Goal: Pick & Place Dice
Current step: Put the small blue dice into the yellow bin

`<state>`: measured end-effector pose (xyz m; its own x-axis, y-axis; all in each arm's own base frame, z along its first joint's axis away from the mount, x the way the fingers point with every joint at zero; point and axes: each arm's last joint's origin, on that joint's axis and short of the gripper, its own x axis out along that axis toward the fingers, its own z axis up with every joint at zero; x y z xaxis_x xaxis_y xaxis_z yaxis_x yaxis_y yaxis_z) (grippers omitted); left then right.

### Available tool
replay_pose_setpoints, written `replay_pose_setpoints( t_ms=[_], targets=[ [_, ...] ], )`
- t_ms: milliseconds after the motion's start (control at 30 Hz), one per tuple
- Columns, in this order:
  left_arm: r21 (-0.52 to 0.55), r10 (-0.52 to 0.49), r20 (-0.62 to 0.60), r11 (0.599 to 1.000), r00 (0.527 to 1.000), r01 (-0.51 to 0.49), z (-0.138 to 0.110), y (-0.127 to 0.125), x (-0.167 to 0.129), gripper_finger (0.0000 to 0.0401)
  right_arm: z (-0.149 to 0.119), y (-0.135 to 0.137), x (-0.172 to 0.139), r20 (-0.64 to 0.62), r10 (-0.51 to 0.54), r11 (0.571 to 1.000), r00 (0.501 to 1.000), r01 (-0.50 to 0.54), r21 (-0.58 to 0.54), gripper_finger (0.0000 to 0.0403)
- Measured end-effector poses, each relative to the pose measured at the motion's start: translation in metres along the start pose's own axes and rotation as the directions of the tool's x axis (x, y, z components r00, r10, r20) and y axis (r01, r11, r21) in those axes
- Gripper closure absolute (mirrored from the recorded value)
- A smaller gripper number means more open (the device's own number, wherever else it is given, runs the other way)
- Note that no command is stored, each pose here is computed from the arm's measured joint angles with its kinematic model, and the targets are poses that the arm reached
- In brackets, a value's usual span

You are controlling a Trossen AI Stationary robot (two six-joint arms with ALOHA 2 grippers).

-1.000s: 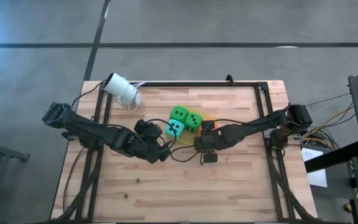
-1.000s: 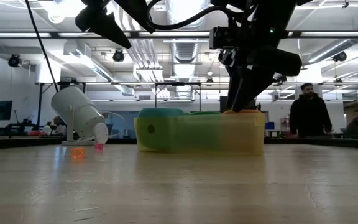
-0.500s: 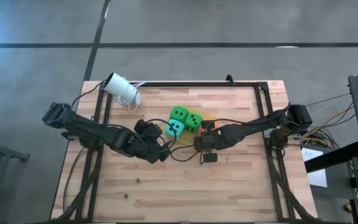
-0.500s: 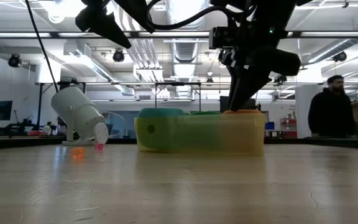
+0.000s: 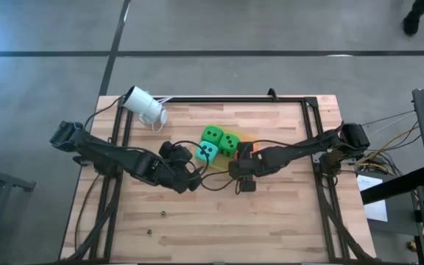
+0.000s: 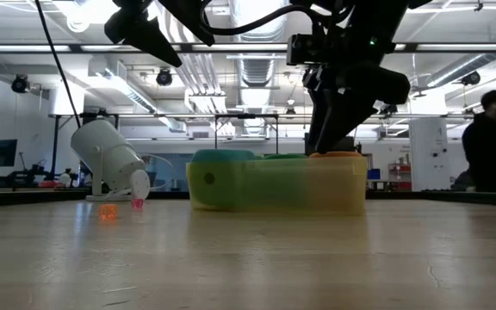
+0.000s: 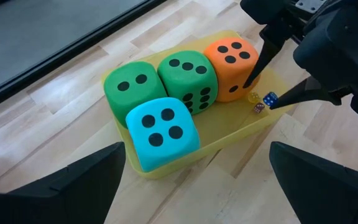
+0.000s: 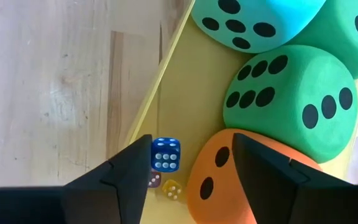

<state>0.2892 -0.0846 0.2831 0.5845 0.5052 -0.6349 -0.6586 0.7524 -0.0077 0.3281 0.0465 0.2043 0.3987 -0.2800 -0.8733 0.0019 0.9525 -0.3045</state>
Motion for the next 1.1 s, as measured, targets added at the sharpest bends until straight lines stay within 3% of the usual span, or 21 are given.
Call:
replay_pose_setpoints(
  t_ms=[267,667,900,1100],
  targets=[
    [0.0,0.0,0.0,1.0,1.0,0.0,0.0,0.0,0.0,0.0001,0.0,0.0,0.0,-0.005,-0.001,1.0,1.0,0.001,-0.006,0.0179],
    [-0.001,0.0,0.0,1.0,1.0,0.0,0.0,0.0,0.0,0.0001,-0.002,0.0,0.001,-0.016,-0.003,0.983,1.0,0.0,-0.184,0.0218],
    [-0.003,0.0,0.0,1.0,1.0,0.0,0.0,0.0,0.0,0.0001,-0.014,-0.009,0.011,-0.059,-0.148,0.965,0.987,0.131,-0.227,0.022],
    [-0.003,0.0,0.0,1.0,1.0,0.0,0.0,0.0,0.0,0.0001,-0.016,-0.016,0.015,-0.075,-0.168,0.971,0.983,0.151,-0.187,0.0222]
  ],
)
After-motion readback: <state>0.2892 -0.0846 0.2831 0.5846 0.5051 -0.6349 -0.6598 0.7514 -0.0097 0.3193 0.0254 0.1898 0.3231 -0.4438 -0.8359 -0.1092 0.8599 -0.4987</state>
